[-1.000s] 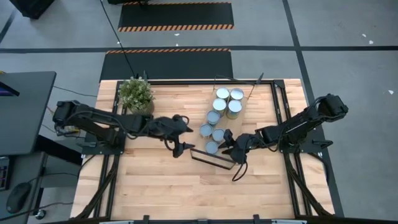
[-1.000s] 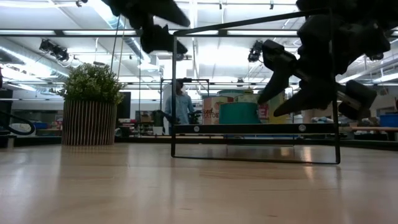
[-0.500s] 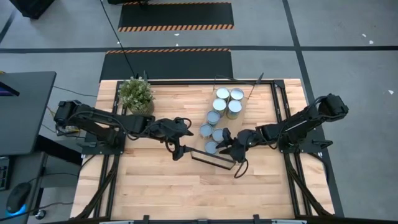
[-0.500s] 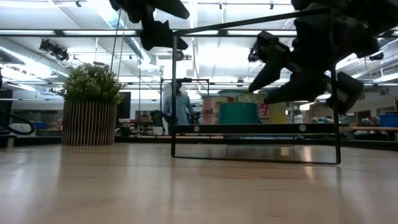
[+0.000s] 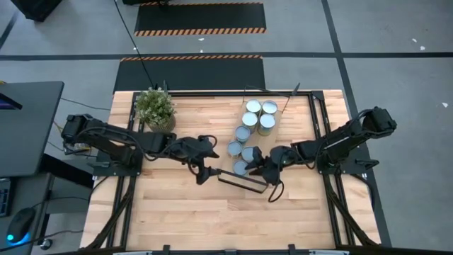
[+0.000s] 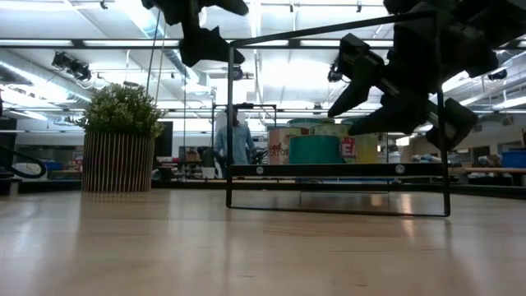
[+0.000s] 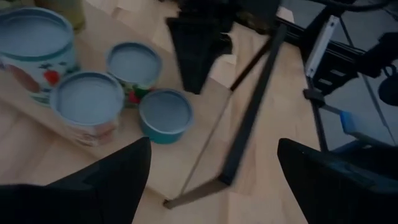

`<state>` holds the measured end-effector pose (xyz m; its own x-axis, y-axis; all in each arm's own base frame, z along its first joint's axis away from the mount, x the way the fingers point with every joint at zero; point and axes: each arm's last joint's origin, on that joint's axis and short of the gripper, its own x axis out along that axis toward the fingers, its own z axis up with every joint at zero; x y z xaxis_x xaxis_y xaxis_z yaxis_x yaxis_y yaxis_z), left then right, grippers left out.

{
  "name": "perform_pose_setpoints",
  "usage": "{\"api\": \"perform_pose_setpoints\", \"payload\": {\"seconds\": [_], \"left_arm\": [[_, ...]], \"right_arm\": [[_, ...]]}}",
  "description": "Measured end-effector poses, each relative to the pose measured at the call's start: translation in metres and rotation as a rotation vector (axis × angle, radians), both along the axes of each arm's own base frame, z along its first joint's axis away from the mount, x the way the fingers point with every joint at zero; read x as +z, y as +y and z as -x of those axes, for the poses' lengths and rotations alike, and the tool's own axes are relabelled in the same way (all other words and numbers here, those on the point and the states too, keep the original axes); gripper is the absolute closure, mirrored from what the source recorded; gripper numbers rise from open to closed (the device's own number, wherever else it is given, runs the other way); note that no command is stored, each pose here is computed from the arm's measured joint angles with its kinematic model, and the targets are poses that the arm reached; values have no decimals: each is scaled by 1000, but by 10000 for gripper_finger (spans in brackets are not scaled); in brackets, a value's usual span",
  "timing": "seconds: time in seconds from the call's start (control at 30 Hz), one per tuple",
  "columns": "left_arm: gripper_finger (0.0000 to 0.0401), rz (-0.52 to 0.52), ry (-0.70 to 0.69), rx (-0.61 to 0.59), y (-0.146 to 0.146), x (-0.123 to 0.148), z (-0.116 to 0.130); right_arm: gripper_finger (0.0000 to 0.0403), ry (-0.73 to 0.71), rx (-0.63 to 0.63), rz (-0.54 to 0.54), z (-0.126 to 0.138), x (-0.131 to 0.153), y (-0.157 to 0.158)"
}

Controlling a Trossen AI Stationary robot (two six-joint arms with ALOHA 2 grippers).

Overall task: Pick and place cans onto a shelf
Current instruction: Put the canned tuna fish on the shelf

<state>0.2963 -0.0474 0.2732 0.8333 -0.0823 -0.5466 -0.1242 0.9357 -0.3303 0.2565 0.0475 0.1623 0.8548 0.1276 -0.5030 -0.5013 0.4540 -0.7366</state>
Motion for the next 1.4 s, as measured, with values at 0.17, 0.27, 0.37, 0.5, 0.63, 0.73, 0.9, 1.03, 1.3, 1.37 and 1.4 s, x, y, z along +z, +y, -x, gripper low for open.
{"api": "perform_pose_setpoints", "payload": {"seconds": [0.17,0.27,0.37,0.5,0.63,0.73,0.9,1.03,1.3,1.37,1.4], "left_arm": [[46,0,0,-28,-8,0,1],[46,0,0,-36,-11,0,2],[46,-1,1,-37,-11,0,2],[46,-3,-1,-32,-10,0,2],[46,-4,1,-30,-11,0,2],[46,-7,9,-37,-12,-1,3],[46,-33,25,-53,-12,-2,4],[46,-45,27,-56,-12,-3,4],[46,-14,29,-36,-12,-2,4],[46,-8,28,-31,-12,-2,4],[46,-8,29,-31,-12,-2,4]], "right_arm": [[241,-7,7,19,-2,-1,-4],[243,27,0,10,-4,-6,-5],[250,39,-22,17,-11,-9,-3],[262,54,-43,50,-22,-14,-5],[269,62,-48,54,-26,-15,-7],[270,54,-57,44,-25,-12,-7],[270,35,-59,40,-24,-8,-2],[270,21,-75,54,-22,-3,-1],[270,32,-71,47,-16,4,1],[270,26,-78,55,-14,8,2],[270,20,-86,59,-12,10,2]]}}
